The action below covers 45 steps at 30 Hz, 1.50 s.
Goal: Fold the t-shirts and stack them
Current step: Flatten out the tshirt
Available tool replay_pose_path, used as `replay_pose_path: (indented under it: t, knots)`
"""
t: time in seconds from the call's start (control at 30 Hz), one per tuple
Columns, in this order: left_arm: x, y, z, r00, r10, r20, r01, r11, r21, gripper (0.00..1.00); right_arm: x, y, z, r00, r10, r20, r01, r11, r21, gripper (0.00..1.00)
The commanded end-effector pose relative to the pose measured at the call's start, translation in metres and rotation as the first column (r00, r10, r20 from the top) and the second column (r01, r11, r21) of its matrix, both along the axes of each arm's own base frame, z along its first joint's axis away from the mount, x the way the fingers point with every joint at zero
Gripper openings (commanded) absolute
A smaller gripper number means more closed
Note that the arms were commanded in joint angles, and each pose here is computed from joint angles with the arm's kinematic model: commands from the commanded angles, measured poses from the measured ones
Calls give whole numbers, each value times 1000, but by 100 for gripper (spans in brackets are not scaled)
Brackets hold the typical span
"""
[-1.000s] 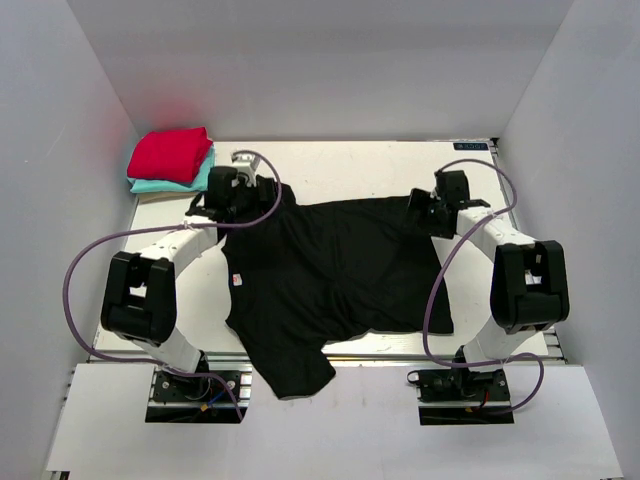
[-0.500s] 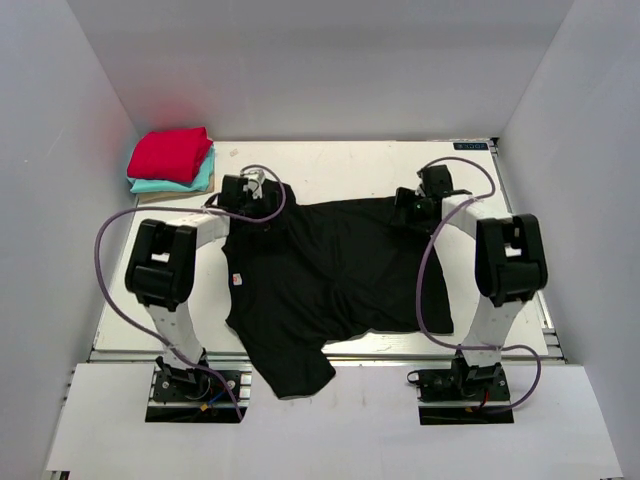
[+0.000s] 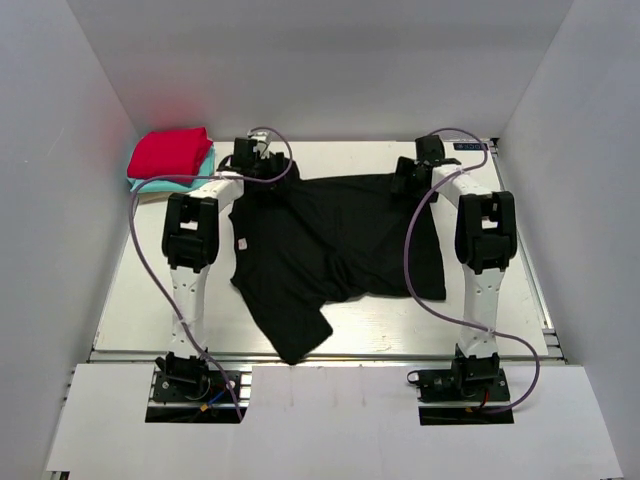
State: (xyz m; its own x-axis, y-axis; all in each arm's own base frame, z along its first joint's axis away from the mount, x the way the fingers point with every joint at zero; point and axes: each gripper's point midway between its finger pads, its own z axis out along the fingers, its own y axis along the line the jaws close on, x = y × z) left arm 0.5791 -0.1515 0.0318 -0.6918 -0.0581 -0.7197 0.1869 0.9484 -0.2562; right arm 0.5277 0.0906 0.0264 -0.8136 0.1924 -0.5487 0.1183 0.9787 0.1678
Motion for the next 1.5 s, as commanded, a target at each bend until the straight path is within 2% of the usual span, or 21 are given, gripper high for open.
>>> replay_pose_path:
  t: [0.0,0.03,0.1,0.17,0.27,0.33,0.37,0.4,0.47,0.5,0.57,0.6,0.63,0.67,0.7,0.77,0.93,1.03,1.17,1.3,1.47]
  knots:
    - [-6,18,-66,986,-16,-166,24,999,46,100,18,-19,-7,999,-31,-30,31,999,8,90]
    - [16,8,-45,993,-54,-101,56,998,19,100,22,-17,-20,999,-6,-43,7,1000,23,90]
    - [43,-2,-32,993,-113,-28,113,994,5,100,48,-9,7,995,86,46,-88,995,52,90]
    - [52,-17,-8,984,-177,28,178,983,-43,100,59,-5,24,986,134,98,-138,990,26,90]
    - [64,-27,54,962,-217,167,230,971,-60,100,76,-7,89,960,159,229,-161,987,-11,90]
    - [55,-25,76,958,-217,189,231,971,-59,100,66,-13,126,948,151,281,-147,988,-34,90]
    - [50,-25,123,943,-208,260,231,971,-61,100,61,-13,132,947,147,286,-142,989,-39,90]
    - [34,-22,117,952,-210,224,229,971,-63,100,48,-14,143,945,142,293,-136,990,-42,90]
    - [16,-22,139,951,-200,235,217,975,-49,100,22,-27,146,959,89,270,-76,996,-56,90]
    - [-5,-23,156,952,-200,232,214,976,-41,100,-6,-30,124,978,63,200,-56,998,-43,90]
    - [-34,-29,164,953,-221,209,240,969,-67,100,-33,-39,150,973,-17,228,23,999,-24,90]
    - [-59,-28,138,963,-231,135,245,965,-95,100,-55,-41,124,987,-32,160,37,999,-29,90]
    - [-79,-30,165,952,-246,180,270,955,-121,100,-77,-46,117,989,-50,136,54,998,-27,90]
    - [-96,-34,164,956,-243,167,267,953,-143,100,-90,-42,127,985,-82,149,81,997,14,90]
    - [-120,-30,136,967,-231,103,246,955,-163,100,-112,-44,101,992,-95,84,95,995,8,90]
    - [-166,-38,131,965,-248,82,260,941,-218,100,-151,-48,87,986,-161,39,159,987,37,90]
    - [-235,-57,125,950,-303,73,310,900,-306,100,-218,-52,54,974,-217,-60,220,974,48,87]
    - [-271,-59,101,952,-307,-4,293,909,-296,100,-235,-50,48,977,-202,-62,206,977,62,82]
    - [-289,-55,71,954,-293,-70,269,934,-235,100,-252,-51,29,979,-186,-89,191,980,48,78]
    - [-305,-62,39,933,-325,-155,291,934,-209,100,-251,-54,18,976,-195,-95,198,980,32,76]
    - [-330,-60,-1,903,-327,-280,293,943,-159,100,-244,-51,5,976,-188,-112,193,981,35,68]
